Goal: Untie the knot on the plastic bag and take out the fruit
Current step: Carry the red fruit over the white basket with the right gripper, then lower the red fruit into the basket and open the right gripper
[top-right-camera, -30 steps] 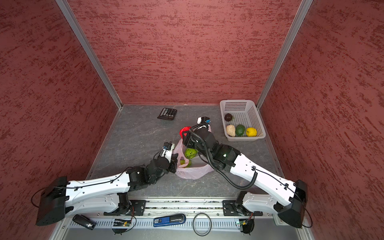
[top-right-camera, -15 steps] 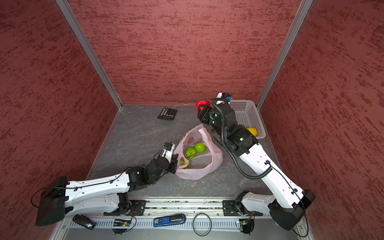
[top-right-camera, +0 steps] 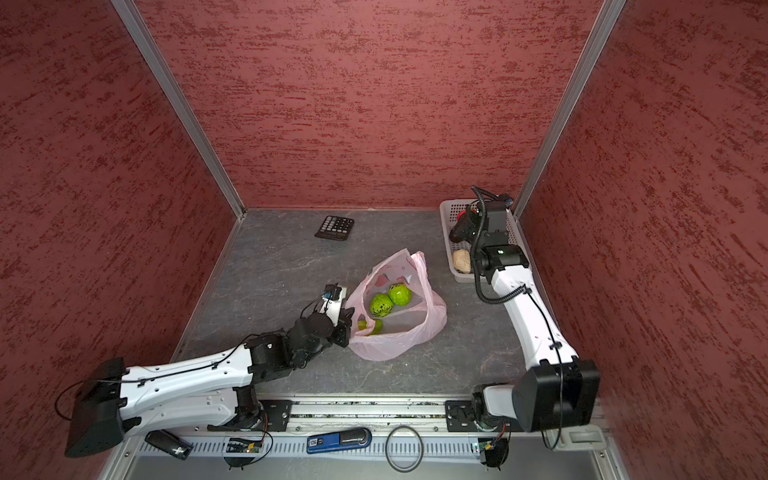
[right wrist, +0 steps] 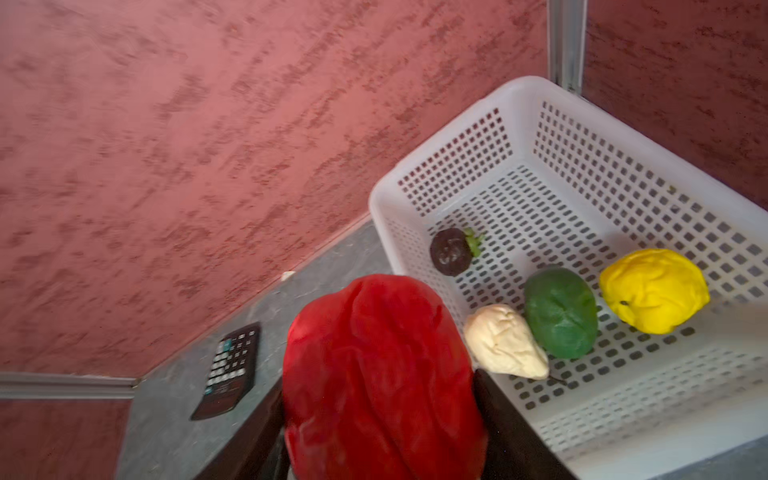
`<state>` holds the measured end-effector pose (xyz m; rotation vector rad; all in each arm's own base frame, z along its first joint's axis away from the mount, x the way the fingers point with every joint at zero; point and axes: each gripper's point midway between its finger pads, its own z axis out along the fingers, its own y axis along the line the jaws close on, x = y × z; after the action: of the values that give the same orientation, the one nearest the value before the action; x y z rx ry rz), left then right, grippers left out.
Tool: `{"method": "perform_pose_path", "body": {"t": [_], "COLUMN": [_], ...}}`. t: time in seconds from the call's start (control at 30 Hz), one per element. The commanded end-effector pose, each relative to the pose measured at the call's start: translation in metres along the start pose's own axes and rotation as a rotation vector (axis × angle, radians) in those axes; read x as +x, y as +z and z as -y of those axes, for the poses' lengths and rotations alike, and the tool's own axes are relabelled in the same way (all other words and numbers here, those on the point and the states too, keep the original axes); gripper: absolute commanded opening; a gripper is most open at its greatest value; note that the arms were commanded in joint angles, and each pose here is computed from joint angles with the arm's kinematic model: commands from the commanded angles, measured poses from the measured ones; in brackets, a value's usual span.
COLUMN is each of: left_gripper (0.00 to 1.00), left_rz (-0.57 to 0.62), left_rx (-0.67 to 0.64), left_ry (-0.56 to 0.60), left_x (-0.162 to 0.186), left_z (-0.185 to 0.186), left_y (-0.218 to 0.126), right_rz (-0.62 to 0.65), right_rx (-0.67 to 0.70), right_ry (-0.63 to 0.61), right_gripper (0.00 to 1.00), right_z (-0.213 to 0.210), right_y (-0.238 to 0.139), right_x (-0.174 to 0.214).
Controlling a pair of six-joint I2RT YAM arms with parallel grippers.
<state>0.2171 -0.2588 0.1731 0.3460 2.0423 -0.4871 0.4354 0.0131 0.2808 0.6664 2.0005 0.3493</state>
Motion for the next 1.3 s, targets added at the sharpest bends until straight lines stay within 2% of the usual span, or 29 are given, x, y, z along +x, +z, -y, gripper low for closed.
{"method": "perform_pose_path", "body": {"t": [0.0,0.23,0.47,0.57,0.67,0.8,0.97,1.07,1.27], "left_gripper": [0.00,0.00,0.00,0.00,0.00,0.00,0.00,0.00,0.00], "left_rz": [-0.018,-0.028,-0.038,-0.042,-0.040,-0.040,-0.033,-0.029,-0.018], "left_rx": [0.007,-0.005,-0.024,-0.025,-0.027,-0.021,-0.008,0.005,0.035], "left_ry": [-0.017,-0.053,-0.075,-0.078,-0.081,-0.080,-0.079,-0.077,-0.058], "left_x": [0.004,0.009,0.010,0.010,0.010,0.010,0.012,0.013,0.012], "left_z": [-0.002,-0.005,-0.008,-0.010,-0.012,-0.011,-0.010,-0.008,-0.003], "left_y": [-0.001,-0.001,-0.002,-0.005,-0.007,-0.008,-0.006,-0.007,-0.007], "right_rz": [0.018,-0.051,-0.145,-0.184,-0.202,-0.193,-0.181,-0.174,-0.190], "right_rx": [-0.026,0.064,0.143,0.173,0.201,0.215,0.177,0.117,-0.001], "right_ry": [-0.026,0.009,0.027,0.024,0.022,0.013,-0.011,-0.024,-0.048], "right_gripper": [0.52,0.53,0.54,0.61,0.79,0.89,0.91,0.90,0.89], "right_z": [0.007,0.055,0.089,0.097,0.103,0.102,0.085,0.063,0.018], "right_y": [0.030,0.104,0.155,0.168,0.171,0.161,0.132,0.099,0.009], "right_x": [-0.012,-0.011,0.011,0.020,0.024,0.018,0.009,0.002,0.005]}}
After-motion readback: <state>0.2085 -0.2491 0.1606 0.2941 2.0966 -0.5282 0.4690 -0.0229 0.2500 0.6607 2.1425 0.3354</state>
